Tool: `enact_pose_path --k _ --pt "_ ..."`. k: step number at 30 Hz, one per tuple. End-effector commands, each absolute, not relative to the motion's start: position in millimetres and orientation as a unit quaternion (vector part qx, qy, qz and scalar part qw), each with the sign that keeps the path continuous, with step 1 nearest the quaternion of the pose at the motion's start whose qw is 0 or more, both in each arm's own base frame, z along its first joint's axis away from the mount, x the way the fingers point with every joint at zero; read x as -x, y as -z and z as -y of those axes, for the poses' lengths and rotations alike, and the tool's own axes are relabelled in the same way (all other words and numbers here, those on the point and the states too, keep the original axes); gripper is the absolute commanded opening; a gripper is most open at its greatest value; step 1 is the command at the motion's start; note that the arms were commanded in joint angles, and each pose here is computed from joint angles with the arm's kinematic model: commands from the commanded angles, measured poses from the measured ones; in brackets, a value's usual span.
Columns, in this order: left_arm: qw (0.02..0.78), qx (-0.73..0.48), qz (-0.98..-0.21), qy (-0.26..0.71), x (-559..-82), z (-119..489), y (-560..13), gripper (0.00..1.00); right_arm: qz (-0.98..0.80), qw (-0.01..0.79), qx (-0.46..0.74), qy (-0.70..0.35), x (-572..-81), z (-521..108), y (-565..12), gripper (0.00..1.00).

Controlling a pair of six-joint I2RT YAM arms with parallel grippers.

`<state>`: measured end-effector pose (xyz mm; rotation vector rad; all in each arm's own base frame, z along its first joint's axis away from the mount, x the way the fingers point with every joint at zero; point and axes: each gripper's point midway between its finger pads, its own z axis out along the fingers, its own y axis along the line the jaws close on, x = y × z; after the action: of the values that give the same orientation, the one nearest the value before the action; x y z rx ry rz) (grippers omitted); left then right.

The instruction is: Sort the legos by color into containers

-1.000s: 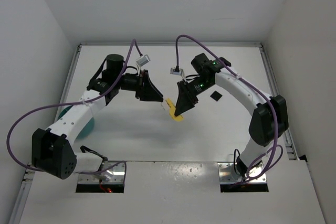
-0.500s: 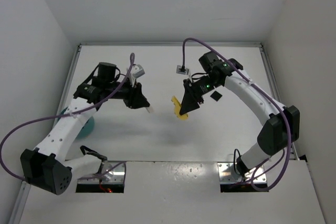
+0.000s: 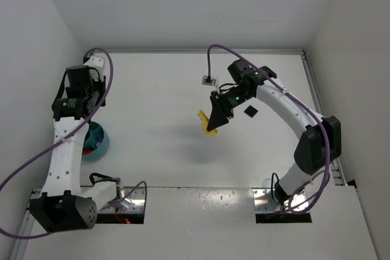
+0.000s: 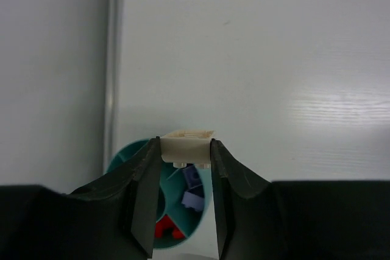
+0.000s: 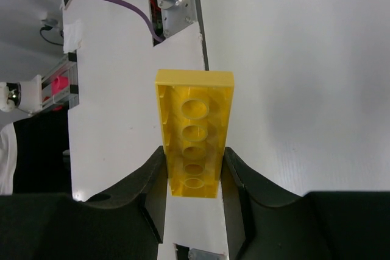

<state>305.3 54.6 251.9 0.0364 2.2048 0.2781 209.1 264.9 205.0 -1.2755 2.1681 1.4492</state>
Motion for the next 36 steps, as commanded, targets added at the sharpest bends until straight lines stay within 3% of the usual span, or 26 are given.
enact_pose_path --k 1,9,19,36 --pt "0.45 0.017 -0.87 -0.199 -292 -98 -280 0.0 -0.736 0.13 0.439 -0.498 -219 -269 -212 0.02" --pt "0.411 0.044 -0.871 -0.267 -279 -168 -274 0.0 -0.736 0.112 0.442 -0.5 -222 -277 -205 0.02" --pt "0.371 0.096 -0.886 -0.26 -261 -222 -245 0.0 -0.739 0.102 0.44 -0.5 -225 -278 -198 0.02" --pt "0.313 0.132 -0.926 -0.167 -241 -208 -171 0.0 -0.739 0.102 0.44 -0.5 -225 -278 -198 0.02"
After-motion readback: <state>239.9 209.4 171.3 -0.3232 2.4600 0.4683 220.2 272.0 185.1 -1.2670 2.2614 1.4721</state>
